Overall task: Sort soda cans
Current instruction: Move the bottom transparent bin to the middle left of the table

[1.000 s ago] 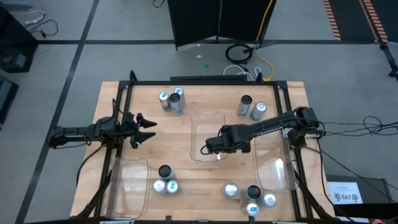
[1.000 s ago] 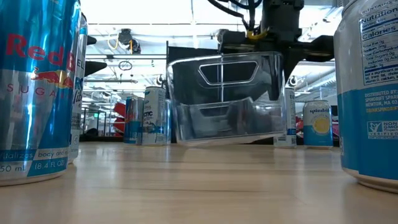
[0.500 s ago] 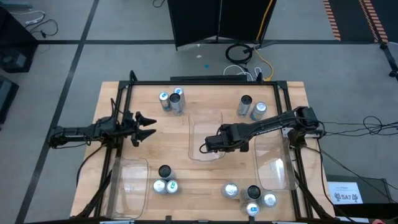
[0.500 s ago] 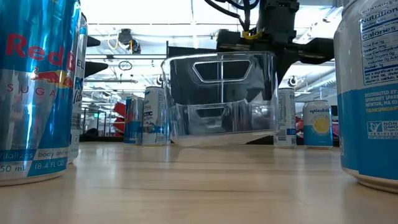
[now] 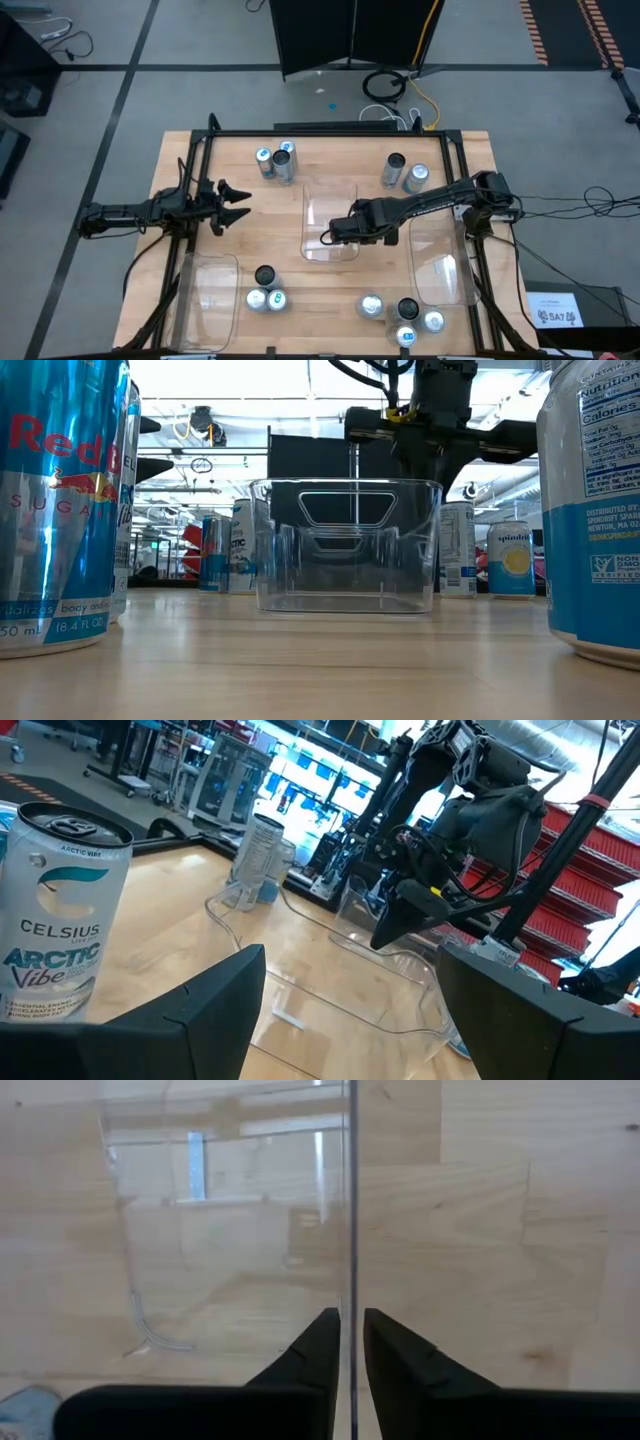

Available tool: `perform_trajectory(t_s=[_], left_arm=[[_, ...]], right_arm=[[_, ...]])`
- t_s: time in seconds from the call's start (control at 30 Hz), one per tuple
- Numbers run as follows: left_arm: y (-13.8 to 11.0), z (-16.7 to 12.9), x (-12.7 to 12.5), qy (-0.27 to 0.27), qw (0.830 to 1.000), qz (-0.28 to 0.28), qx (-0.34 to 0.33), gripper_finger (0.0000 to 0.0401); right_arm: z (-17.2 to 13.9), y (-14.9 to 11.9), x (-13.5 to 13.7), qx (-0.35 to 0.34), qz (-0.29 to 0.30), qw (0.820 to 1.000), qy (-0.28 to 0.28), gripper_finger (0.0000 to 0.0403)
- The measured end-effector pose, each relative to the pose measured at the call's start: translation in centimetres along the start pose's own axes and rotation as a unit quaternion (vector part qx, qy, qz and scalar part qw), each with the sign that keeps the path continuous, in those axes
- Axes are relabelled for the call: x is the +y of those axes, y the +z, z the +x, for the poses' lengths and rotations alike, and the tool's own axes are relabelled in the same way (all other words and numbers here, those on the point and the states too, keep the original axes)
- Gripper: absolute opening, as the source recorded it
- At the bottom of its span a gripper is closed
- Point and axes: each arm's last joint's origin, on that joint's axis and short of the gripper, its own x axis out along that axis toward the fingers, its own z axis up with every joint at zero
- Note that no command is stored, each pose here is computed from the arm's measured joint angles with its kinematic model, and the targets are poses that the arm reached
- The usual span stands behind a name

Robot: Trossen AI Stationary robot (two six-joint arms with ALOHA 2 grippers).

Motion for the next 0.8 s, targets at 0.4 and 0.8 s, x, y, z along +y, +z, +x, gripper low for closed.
perform_trajectory(t_s=[0.4, 0.8], left_arm=[[1.2, -0.2, -0.5, -0.001, 0.999, -0.025, -0.021, 0.0304], [3.8, -0.9, -1.6, -0.011, 0.996, -0.058, -0.065, 0.0304]], right_arm=[[-3.7, 0.3, -1.1, -0.059, -0.015, 0.996, 0.06, 0.0059], [-6.9, -0.8, -3.2, -0.077, -0.041, 0.992, 0.088, 0.0059]])
